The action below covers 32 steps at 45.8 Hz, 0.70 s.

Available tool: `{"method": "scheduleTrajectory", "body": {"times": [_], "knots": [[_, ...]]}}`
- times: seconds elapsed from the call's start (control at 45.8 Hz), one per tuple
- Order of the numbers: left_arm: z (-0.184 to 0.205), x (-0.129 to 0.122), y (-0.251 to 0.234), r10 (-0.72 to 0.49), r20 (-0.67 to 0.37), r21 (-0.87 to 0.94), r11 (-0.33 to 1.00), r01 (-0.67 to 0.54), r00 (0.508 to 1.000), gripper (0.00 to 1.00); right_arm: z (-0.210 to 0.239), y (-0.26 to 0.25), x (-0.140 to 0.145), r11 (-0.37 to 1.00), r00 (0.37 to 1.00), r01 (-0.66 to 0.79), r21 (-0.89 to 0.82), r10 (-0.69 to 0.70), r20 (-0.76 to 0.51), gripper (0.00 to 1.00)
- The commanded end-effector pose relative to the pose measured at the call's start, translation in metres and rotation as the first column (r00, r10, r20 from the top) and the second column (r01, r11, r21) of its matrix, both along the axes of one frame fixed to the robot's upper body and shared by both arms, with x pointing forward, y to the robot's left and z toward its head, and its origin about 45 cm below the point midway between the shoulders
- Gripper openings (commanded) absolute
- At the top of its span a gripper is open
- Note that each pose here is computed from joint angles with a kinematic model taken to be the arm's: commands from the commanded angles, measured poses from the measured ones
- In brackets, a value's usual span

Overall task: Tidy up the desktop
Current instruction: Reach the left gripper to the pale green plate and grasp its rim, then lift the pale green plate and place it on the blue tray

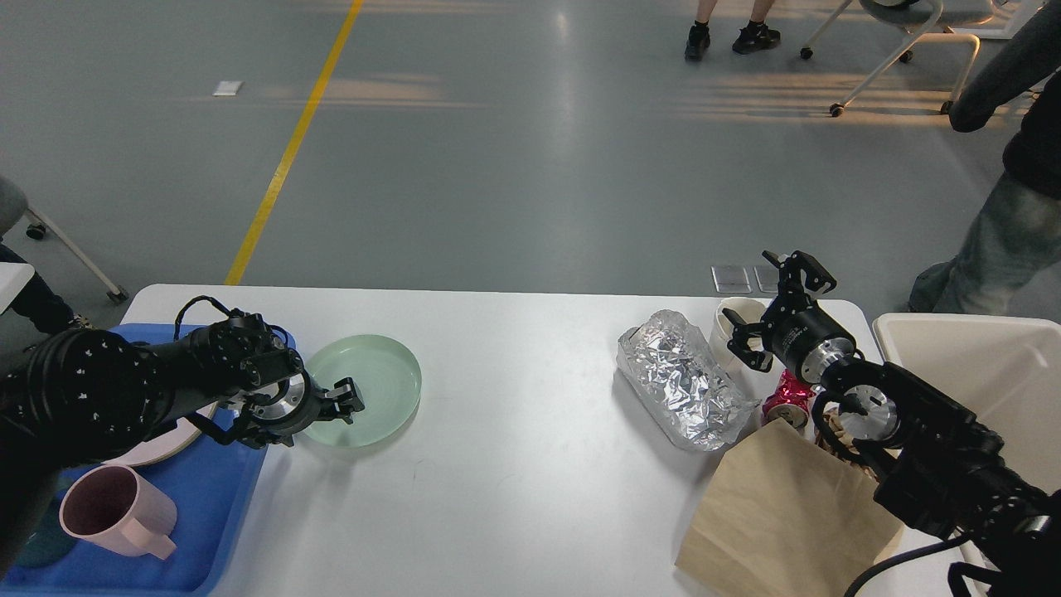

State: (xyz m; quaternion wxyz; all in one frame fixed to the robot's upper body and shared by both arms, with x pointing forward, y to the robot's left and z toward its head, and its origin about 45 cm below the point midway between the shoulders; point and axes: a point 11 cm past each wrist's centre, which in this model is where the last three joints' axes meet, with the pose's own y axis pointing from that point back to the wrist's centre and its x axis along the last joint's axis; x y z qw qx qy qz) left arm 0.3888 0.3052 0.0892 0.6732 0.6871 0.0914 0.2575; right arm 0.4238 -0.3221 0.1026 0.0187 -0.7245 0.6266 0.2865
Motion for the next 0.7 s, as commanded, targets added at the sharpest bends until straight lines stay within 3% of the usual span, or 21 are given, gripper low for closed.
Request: {"method": "scheduleTrajectory", "body": {"times": [0.0,0.502,0.568,0.677], "knots": [[-0.003,0.001,0.001,0.012,0.011,-0.007,1.000,-0.012,1.000,0.83,0.000,0.000,0.000,1.000,1.000,0.001,0.001,-0.001,0.000,1.00],[-0.014,-0.010,-0.007,0.019,-0.045,-0.067,0.998,-0.022,0.999,0.51,0.000,0.000,0.000,1.000,1.000,0.001,0.001,-0.001,0.000,1.00],[-0.014,-0.014,-0.010,-0.004,-0.096,-0.095,0.995,-0.005,0.995,0.39,0.000,0.000,0.000,1.000,1.000,0.000,0.000,0.000,0.000,1.00],[-0.011,-0.021,-0.015,-0.055,-0.190,-0.146,0.989,0.027,0.980,0.07,0.000,0.000,0.000,1.000,1.000,0.000,0.000,0.000,0.000,1.00]]}}
